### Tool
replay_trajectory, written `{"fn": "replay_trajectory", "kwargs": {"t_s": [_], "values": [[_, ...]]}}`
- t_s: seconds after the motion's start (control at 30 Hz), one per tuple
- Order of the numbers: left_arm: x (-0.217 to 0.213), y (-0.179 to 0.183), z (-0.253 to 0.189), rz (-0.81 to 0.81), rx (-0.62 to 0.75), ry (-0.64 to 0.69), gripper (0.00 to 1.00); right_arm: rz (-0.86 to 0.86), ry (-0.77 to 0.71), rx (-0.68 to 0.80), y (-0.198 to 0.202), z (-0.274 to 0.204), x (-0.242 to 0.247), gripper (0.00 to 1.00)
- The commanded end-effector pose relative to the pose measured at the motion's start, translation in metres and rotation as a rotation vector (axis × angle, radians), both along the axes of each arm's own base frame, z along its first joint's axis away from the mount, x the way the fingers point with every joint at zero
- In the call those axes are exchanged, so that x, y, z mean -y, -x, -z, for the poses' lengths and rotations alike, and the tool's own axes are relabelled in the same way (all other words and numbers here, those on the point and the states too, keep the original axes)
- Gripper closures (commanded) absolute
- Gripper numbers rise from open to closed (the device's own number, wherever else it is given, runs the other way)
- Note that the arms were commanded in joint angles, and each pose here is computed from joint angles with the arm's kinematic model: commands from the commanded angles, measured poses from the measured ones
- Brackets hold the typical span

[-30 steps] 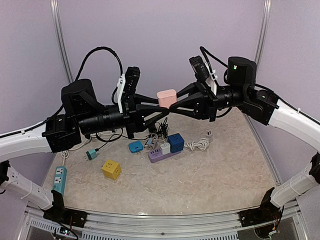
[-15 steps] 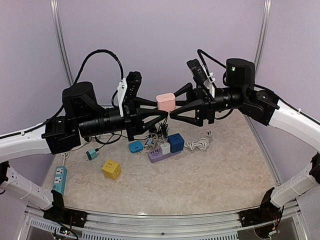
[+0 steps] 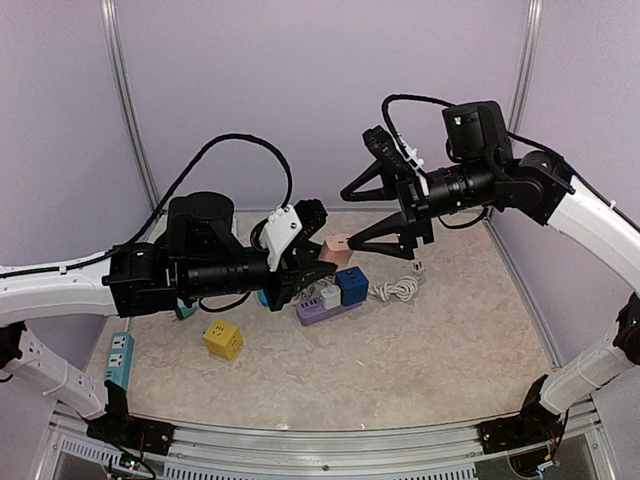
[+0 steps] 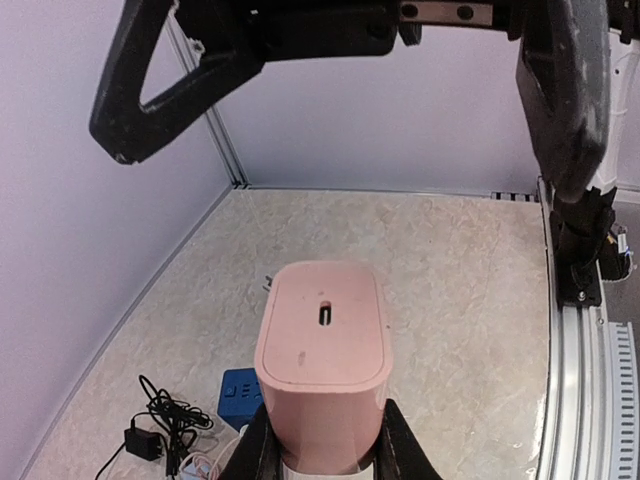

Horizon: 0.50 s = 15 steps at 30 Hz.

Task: Insert the plug
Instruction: Adjust the plug.

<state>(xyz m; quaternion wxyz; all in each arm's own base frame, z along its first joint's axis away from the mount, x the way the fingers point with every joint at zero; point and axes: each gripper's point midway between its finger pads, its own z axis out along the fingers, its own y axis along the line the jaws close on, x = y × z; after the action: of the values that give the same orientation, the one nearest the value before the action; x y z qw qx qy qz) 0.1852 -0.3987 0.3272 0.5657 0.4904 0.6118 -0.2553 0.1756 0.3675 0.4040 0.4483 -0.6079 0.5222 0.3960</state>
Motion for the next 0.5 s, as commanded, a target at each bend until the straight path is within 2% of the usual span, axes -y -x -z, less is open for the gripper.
{"fn": "replay_trajectory", "kwargs": {"t_s": [0.0, 0.2, 0.47], "values": [[-0.001, -0.007, 0.003, -0.034, 0.036, -0.053, 1.00, -0.028, 0.199, -0.004, 0.003, 0.046, 0.002, 0.07], [0.003, -0.010, 0.010, -0.034, 0.025, -0.062, 1.00, -0.042, 0.220, -0.008, 0.003, 0.058, -0.009, 0.17], [0.006, -0.008, 0.014, -0.010, 0.007, -0.064, 1.00, 0.004, 0.258, -0.038, -0.009, 0.077, -0.018, 0.55]]}}
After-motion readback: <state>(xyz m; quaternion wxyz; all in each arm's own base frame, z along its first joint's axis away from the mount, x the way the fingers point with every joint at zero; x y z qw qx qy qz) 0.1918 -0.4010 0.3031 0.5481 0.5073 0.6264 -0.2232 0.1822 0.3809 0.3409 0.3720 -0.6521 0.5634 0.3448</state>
